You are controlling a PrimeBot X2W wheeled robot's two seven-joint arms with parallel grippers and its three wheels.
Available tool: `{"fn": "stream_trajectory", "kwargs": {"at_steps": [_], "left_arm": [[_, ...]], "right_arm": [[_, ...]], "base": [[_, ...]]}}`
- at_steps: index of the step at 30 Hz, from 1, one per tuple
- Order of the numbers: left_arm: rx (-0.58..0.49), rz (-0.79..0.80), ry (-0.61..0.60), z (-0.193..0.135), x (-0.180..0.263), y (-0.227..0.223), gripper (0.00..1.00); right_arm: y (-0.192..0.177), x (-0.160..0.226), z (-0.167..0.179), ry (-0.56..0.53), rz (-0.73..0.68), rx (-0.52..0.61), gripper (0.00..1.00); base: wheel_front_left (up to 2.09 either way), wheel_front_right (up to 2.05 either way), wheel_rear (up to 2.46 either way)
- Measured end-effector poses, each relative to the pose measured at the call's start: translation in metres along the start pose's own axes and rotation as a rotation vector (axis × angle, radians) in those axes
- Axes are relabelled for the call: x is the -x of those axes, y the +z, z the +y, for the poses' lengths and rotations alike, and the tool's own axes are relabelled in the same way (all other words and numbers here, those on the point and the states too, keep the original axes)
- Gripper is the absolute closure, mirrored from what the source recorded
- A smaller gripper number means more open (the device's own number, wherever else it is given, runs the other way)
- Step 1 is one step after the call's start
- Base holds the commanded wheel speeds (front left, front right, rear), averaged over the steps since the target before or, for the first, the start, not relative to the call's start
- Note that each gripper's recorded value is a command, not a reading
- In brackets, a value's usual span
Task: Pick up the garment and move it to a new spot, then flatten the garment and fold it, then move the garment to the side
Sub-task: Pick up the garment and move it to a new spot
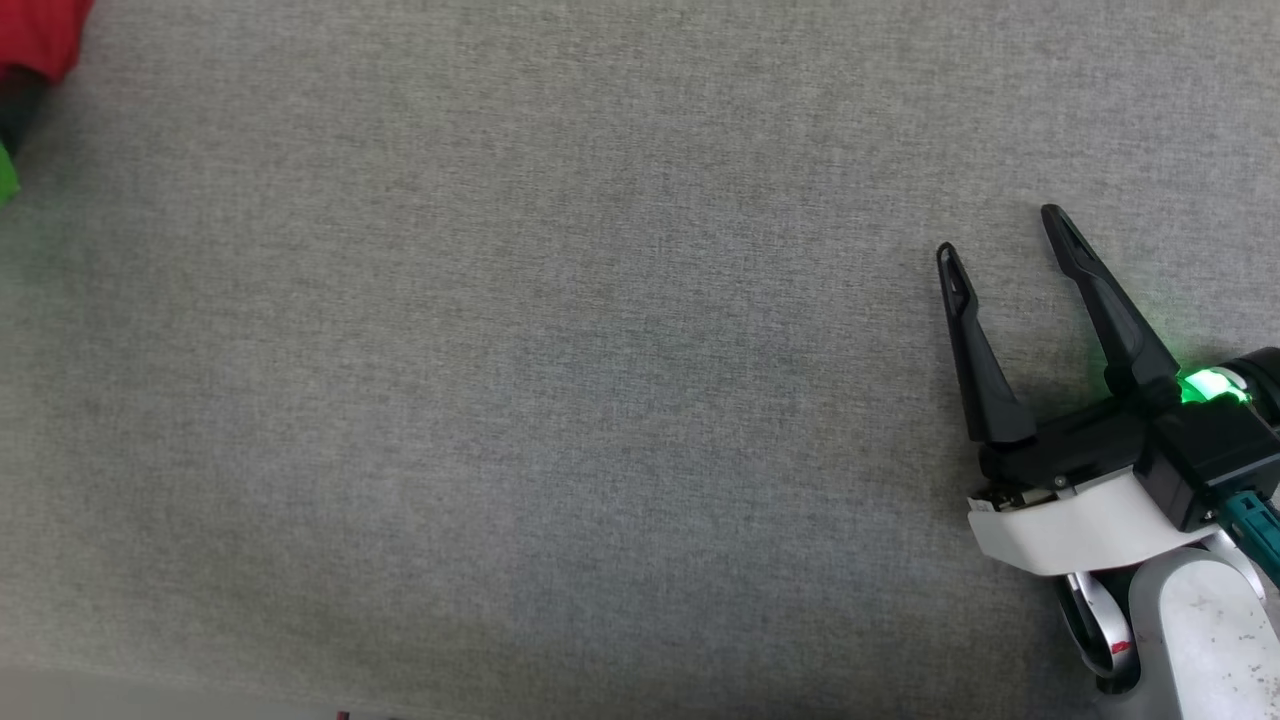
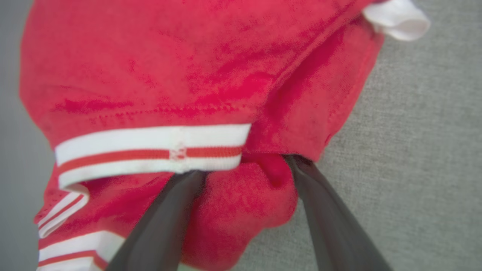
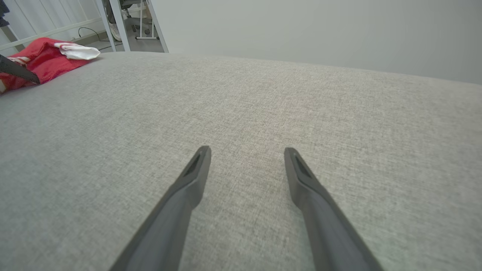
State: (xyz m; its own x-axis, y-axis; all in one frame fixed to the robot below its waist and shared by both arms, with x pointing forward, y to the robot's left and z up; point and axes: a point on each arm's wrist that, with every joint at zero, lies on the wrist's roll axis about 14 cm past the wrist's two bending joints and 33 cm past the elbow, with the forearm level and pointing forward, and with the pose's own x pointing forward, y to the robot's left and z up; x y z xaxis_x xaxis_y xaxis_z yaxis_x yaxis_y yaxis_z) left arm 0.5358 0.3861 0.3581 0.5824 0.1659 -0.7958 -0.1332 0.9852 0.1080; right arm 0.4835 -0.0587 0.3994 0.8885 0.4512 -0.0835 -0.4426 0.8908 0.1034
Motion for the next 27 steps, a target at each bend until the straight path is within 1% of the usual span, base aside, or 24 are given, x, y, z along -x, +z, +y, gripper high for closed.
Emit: {"fn": "stream_trajectory", "kwargs": {"at_steps": [5, 6, 7, 8, 9, 11, 17, 27], "left_arm": [[0.030, 0.023, 0.009, 0.002, -0.010, -0.005, 0.00], [0.036, 0.026, 0.008, 0.003, -0.010, -0.005, 0.04], [0.046, 0.033, 0.005, 0.003, -0.010, -0.006, 0.45], [0.056, 0.034, 0.000, 0.002, -0.009, -0.006, 0.96], [0.066, 0.033, -0.007, 0.001, -0.008, -0.006, 1.00], [0.061, 0.022, -0.012, 0.000, -0.007, -0.005, 1.00], [0.043, -0.095, 0.011, 0.007, 0.000, 0.007, 1.00], [-0.001, -0.362, 0.095, 0.033, 0.036, 0.045, 1.00]], "right_arm": [[-0.004, 0.001, -0.004, -0.009, 0.008, 0.001, 0.00], [-0.004, 0.001, -0.003, -0.009, 0.008, 0.001, 0.00], [-0.004, 0.001, -0.003, -0.007, 0.007, 0.001, 0.00], [-0.004, 0.001, -0.003, -0.006, 0.008, 0.001, 0.00], [-0.004, 0.000, -0.003, -0.005, 0.008, 0.002, 0.00], [-0.004, 0.000, -0.002, -0.002, 0.009, 0.006, 0.00], [-0.002, -0.002, 0.000, 0.007, 0.011, 0.015, 0.00], [0.012, 0.002, 0.005, 0.008, -0.013, 0.027, 0.00]], "base": [[0.00, 0.00, 0.00], [0.00, 0.00, 0.00], [0.00, 0.00, 0.00], [0.00, 0.00, 0.00], [0.00, 0.00, 0.00], [0.00, 0.00, 0.00], [0.00, 0.00, 0.00], [0.00, 0.00, 0.00]]}}
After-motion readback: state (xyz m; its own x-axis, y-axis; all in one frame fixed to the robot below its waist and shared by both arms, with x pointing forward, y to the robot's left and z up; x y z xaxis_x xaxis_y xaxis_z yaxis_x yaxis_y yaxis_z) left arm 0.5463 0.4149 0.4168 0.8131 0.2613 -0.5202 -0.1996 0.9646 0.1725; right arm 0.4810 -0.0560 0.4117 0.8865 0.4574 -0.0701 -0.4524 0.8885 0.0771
